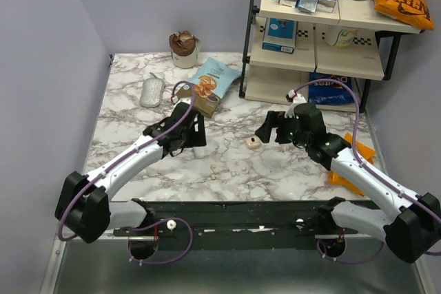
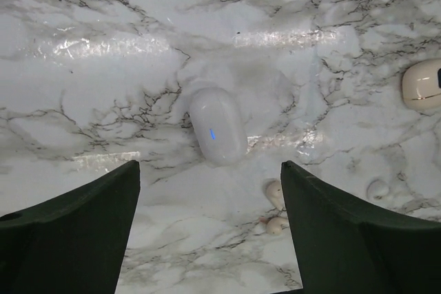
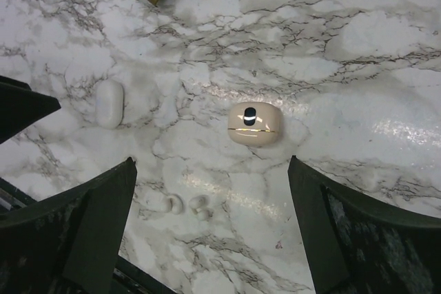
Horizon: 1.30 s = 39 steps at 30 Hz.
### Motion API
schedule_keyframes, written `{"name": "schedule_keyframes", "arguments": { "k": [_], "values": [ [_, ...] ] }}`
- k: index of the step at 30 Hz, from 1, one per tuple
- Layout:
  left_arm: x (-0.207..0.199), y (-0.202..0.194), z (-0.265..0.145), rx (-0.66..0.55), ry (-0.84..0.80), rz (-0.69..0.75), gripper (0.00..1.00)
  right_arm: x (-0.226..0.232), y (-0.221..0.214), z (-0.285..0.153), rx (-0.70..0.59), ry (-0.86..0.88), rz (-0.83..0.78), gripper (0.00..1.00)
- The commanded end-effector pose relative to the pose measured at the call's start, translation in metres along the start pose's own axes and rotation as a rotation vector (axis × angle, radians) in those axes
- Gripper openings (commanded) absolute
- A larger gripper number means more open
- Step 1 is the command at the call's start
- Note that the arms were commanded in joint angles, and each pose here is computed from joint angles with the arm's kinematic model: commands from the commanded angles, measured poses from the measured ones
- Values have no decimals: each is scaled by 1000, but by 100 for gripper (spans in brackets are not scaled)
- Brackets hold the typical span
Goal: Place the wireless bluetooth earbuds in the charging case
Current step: Adjust the charging case at the center of the board.
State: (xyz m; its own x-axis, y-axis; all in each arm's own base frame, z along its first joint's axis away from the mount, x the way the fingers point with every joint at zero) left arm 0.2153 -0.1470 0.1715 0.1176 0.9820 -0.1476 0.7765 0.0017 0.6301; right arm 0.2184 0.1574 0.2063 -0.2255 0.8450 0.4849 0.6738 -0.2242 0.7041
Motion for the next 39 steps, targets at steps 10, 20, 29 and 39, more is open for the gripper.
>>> {"name": "schedule_keyframes", "arguments": {
  "k": [10,20,29,39],
  "values": [
    [-3,1,18,239,72,376,76,3,-23,-4,105,107,10,100],
    [-20,-3,54,208,93,124,77,4,-27,-7,110,128,14,100],
    [-17,-5,48,237,35,267,77,4,-27,-10,109,140,11,100],
    [-11,-6,53,283,73,354,79,7,-29,-6,126,163,32,100]
  ]
}}
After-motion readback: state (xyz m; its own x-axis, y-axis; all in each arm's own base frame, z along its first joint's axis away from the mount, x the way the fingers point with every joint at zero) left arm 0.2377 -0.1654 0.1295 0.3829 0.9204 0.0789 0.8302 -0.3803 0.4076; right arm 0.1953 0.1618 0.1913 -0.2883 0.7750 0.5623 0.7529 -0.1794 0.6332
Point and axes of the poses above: each gripper's point midway between its finger pads, its own z axis out along the fingers, its own x axis along the line the jaws close on, y = z × x, the point moved 8 cm from there along -z, back along the fingers, and after that the axes turned 7 degrees about z, right-handed, at the moved point
